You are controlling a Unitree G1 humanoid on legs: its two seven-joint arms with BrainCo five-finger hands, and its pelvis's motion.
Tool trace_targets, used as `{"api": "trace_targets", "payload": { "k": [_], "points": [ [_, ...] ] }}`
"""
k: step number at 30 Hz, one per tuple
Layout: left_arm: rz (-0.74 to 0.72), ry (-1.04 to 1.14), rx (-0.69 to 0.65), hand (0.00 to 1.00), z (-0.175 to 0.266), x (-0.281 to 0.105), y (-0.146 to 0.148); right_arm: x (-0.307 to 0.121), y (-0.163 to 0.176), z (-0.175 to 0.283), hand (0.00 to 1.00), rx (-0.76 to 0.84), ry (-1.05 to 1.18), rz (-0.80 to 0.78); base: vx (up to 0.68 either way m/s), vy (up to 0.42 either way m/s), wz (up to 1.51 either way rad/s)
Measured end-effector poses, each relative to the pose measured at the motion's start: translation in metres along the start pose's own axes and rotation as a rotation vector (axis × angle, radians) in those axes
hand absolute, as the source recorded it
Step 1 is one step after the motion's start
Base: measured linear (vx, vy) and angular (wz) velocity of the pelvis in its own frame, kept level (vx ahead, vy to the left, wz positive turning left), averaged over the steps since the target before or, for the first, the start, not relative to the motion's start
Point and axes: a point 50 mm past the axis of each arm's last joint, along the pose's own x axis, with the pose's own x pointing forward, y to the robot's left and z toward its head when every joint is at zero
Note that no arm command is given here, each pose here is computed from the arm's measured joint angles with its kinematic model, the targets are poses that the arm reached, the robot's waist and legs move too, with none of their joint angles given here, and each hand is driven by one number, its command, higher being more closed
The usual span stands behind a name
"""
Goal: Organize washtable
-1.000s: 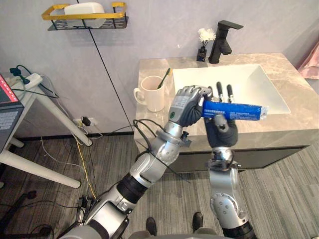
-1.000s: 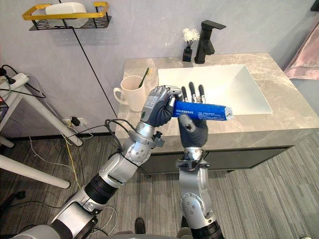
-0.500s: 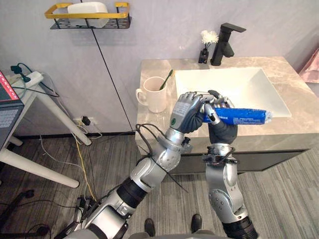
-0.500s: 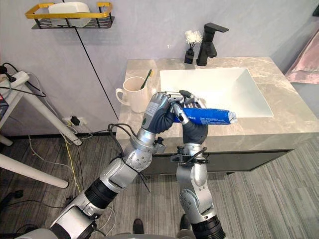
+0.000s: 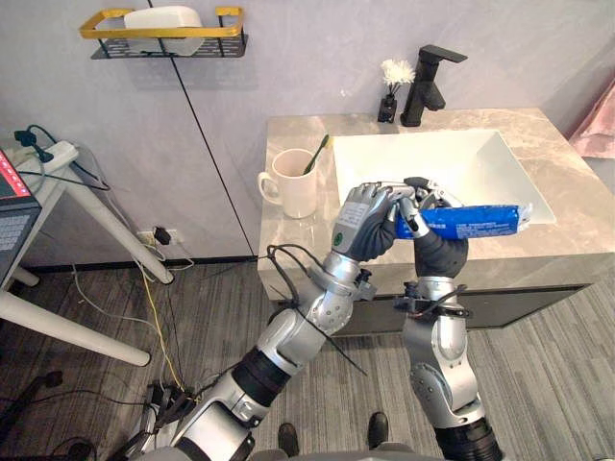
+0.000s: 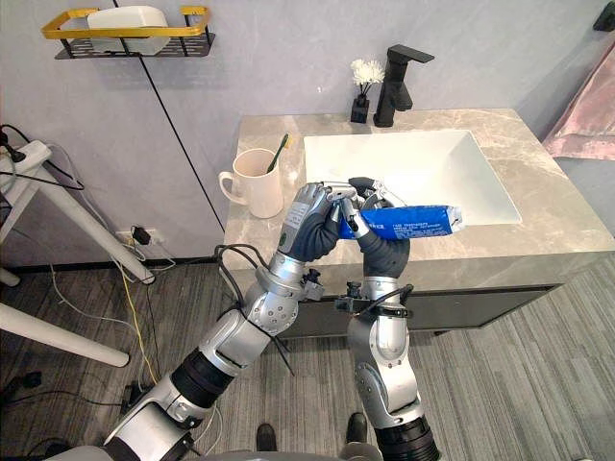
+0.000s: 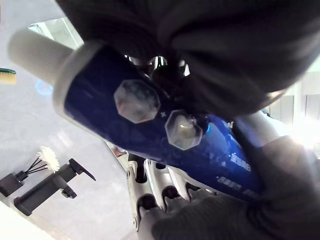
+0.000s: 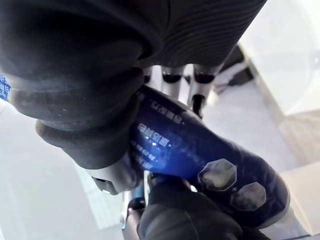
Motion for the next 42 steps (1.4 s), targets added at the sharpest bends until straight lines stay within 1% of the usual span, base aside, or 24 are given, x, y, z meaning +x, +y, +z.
{"api": "trace_targets", "payload": {
  "k": [7,9,16,18,21,23,27,32,38,42],
  "points": [
    [-0.058,0.032,0.000,0.00,-0.006,-0.013,-0.005,0.002,-0.008,0.004,1.00,-0.045,-0.020,-0.030,0.00,0.000,0.00],
    [-0.059,0.033,0.000,0.00,-0.006,-0.013,-0.005,0.003,-0.009,0.004,1.00,-0.050,-0.020,-0.030,0.00,0.000,0.00],
    [-0.053,0.039,-0.005,0.00,-0.006,-0.013,-0.001,0.005,-0.015,0.009,1.00,-0.151,-0.054,-0.015,0.00,-0.001,0.03],
    [-0.031,0.074,0.002,0.00,-0.012,-0.015,0.003,0.007,-0.021,0.017,1.00,-0.165,-0.085,-0.043,-0.02,-0.006,0.07],
    [0.045,0.239,0.075,0.00,-0.043,-0.030,0.026,0.010,-0.036,0.044,1.00,-0.182,-0.222,-0.140,-0.02,-0.007,0.07],
    [0.053,0.269,0.086,0.00,-0.049,-0.034,0.030,0.010,-0.038,0.050,1.00,-0.188,-0.251,-0.156,-0.01,0.002,0.11],
    [0.073,0.255,0.073,0.00,-0.042,-0.033,0.032,0.010,-0.036,0.053,1.00,-0.183,-0.267,-0.153,-0.01,0.007,0.11],
    [0.140,0.268,0.083,0.00,-0.042,-0.036,0.045,0.010,-0.038,0.054,1.00,-0.197,-0.270,-0.161,-0.01,0.000,0.05],
    [0.245,0.334,0.112,0.00,-0.045,-0.057,0.070,0.012,-0.044,0.060,1.00,-0.233,-0.301,-0.186,-0.01,-0.006,0.06],
    [0.289,0.352,0.109,0.00,-0.044,-0.066,0.080,0.022,-0.039,0.067,1.00,-0.214,-0.354,-0.169,-0.02,-0.008,0.12]
  ]
}}
